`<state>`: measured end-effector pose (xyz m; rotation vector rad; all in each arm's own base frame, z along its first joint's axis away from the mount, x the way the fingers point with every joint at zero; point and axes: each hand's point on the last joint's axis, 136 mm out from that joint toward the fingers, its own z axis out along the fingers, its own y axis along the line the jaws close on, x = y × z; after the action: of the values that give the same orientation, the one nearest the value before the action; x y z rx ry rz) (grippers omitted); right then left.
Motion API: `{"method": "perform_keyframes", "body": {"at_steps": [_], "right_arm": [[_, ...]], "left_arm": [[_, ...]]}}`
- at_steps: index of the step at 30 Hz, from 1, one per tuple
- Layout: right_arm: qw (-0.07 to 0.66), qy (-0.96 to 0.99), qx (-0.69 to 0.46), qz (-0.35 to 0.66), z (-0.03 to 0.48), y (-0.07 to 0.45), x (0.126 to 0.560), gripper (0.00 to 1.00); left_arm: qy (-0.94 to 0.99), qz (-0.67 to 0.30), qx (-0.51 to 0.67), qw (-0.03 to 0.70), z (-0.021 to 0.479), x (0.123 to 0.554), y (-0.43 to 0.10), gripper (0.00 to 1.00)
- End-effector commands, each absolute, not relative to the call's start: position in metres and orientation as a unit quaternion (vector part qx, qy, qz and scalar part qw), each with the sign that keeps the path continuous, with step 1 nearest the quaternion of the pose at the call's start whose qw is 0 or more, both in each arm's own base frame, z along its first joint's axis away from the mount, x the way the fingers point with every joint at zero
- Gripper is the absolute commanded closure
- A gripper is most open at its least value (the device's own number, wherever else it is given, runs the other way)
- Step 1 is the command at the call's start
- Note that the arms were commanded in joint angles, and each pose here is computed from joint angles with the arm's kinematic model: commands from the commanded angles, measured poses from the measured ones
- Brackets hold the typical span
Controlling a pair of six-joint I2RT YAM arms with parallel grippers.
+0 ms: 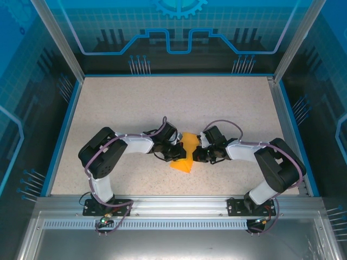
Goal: Fold a paper plane with a square sheet of paper (pick it up from the middle)
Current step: Fold the triangle a second time at the center of the table.
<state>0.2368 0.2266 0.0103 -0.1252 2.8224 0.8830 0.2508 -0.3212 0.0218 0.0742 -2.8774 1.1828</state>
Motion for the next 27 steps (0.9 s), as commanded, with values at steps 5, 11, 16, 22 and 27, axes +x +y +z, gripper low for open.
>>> {"method": "perform_keyframes", "body": {"at_steps": [5, 11, 16, 22, 27], "right_arm": [[0.062, 0.962, -0.044, 0.261, -0.004, 0.216, 0.221, 0.96], [0.090, 0.956, -0.050, 0.275, 0.015, 0.222, 0.230, 0.95], [0.118, 0.947, -0.051, 0.293, 0.036, 0.227, 0.236, 0.89], [0.130, 0.934, -0.050, 0.330, 0.057, 0.238, 0.226, 0.89], [0.121, 0.929, -0.057, 0.344, 0.057, 0.248, 0.206, 0.91]], "left_arm": [[-0.939, 0.342, 0.013, 0.011, -0.007, 0.247, -0.310, 0.97], [-0.945, 0.326, 0.013, 0.021, -0.023, 0.243, -0.305, 0.97], [-0.947, 0.321, 0.015, 0.027, -0.030, 0.241, -0.304, 0.97], [-0.947, 0.320, 0.016, 0.031, -0.034, 0.240, -0.304, 0.97], [-0.946, 0.322, 0.019, 0.033, -0.036, 0.240, -0.304, 0.97]]}}
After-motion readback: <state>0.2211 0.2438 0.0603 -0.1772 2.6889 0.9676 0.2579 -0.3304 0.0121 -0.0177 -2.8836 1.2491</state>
